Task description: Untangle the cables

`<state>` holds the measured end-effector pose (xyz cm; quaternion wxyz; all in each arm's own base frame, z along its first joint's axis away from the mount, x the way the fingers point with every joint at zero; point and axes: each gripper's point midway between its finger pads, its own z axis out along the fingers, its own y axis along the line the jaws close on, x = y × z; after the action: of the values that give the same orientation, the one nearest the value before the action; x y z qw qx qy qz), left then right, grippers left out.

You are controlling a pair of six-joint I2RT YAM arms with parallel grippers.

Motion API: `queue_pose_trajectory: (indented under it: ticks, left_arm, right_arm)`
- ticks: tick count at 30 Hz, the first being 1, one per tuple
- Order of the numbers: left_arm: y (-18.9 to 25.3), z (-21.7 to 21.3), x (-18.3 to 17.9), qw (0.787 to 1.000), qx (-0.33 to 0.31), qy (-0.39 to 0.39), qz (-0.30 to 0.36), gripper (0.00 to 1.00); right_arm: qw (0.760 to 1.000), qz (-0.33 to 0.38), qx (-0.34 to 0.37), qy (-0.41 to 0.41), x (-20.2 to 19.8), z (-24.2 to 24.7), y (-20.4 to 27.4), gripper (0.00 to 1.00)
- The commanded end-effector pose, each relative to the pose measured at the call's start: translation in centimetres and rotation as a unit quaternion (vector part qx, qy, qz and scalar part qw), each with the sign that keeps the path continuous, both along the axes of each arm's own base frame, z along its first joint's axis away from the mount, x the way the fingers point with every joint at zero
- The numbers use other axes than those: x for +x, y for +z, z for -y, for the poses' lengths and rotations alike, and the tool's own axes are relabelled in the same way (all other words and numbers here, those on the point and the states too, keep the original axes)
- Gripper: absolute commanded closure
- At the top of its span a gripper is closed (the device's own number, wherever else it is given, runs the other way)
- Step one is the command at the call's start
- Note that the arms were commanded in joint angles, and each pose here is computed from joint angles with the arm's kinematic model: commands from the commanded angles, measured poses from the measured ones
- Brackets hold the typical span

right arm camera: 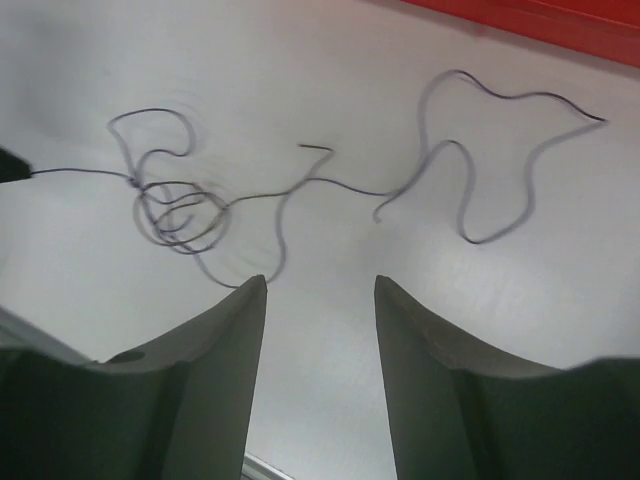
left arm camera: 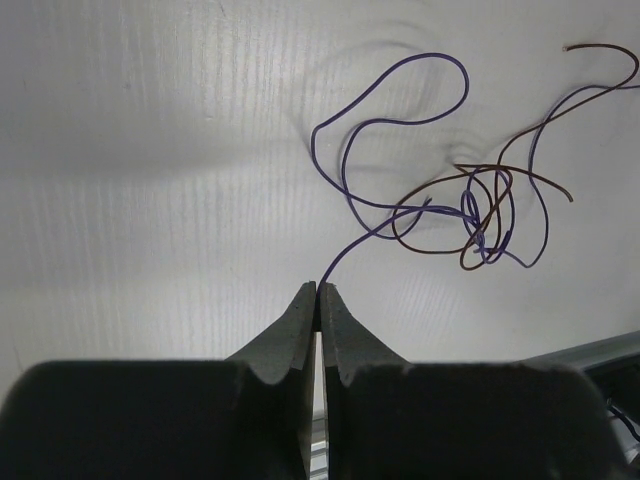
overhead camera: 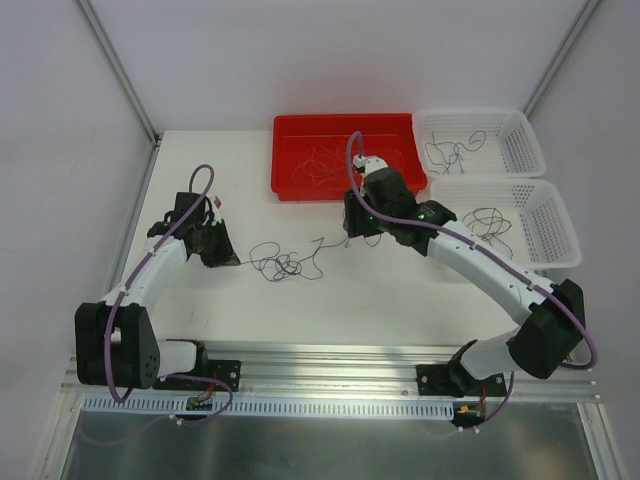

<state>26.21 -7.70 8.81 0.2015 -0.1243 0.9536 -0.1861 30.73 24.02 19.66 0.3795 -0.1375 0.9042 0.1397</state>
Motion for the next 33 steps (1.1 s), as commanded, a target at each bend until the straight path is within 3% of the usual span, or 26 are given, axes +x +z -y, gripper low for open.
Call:
queue_pose_trajectory:
  ticks: [1, 8, 12, 17, 33]
  left_arm:
    - [0.5, 0.7, 0.3, 1.000, -0.009, -0.021, 0.017, 1.00]
    - [0.8, 0.9, 0.2, 0.999, -0.016, -0.025, 0.020, 1.00]
    - [1.1, 1.0, 0.3, 0.999, -0.019, -0.026, 0.027, 1.00]
    - [1.4, 0.9, 0.3, 0.999, -0.016, -0.026, 0.034, 1.00]
    - [1.8, 1.2, 0.3, 0.998, -0.025, -0.031, 0.042, 1.00]
  right_arm:
    - [0.992, 0.042, 0.109, 0.052, -0.8, -5.9, 3.5, 0.49]
    - [0.987, 0.003, 0.148, 0.068, -1.8, -13.1, 1.2, 0.48]
    - [0.989, -0.036, 0.146, -0.009, -0.9, -15.7, -2.8, 0.46]
    - [0.986, -0.053, 0.154, -0.048, -0.8, -19.2, -4.6, 0.44]
    - [0.981, -0.124, 0.097, -0.114, -1.9, -19.5, -13.1, 0.46]
